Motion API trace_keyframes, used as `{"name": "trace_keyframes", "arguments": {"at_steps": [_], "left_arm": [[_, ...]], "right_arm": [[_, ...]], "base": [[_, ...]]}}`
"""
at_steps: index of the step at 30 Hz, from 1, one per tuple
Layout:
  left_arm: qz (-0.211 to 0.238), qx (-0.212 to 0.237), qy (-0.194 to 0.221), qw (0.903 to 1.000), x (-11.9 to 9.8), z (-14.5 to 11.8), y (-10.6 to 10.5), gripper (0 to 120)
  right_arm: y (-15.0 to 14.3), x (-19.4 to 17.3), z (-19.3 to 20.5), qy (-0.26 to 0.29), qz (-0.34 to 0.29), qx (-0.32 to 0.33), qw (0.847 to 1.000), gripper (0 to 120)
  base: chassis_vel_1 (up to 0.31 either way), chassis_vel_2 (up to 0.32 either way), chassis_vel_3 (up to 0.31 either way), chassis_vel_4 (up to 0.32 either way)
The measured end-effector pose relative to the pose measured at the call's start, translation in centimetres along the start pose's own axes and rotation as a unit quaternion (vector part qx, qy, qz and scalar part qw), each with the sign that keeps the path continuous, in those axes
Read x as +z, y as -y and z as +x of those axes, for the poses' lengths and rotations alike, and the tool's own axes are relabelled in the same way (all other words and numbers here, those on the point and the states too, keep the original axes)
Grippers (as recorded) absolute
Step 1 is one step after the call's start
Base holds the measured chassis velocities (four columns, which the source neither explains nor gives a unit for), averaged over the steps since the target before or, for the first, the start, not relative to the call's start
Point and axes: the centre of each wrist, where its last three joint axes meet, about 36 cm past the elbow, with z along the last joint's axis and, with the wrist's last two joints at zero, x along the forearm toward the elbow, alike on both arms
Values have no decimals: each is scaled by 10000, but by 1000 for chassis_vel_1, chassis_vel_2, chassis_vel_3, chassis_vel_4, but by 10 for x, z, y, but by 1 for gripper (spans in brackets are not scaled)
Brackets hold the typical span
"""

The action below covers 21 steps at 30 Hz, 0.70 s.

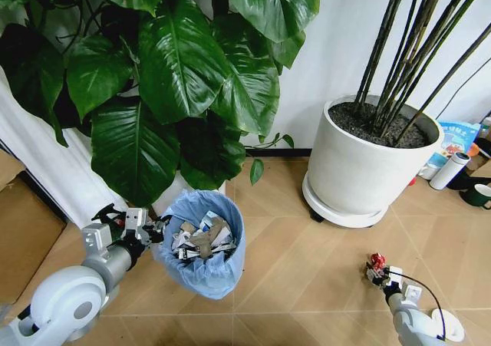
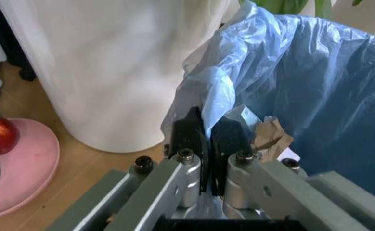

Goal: Pick up the trash bin and place the garbage on the floor into it.

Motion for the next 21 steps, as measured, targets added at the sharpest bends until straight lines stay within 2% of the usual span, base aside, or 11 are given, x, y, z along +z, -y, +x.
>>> {"name": "trace_keyframes", "arguments": {"at_steps": [14, 21], "left_arm": [[-16, 26, -6, 10000, 1, 1, 2, 0], [-36, 70, -13, 10000, 1, 1, 4, 0]], "right_arm": [[14, -4, 18, 57, 137, -4, 9999, 15], [29, -7, 44, 46, 215, -11, 9998, 10]], "base": [[0, 0, 0, 0], [0, 0, 0, 0]]}}
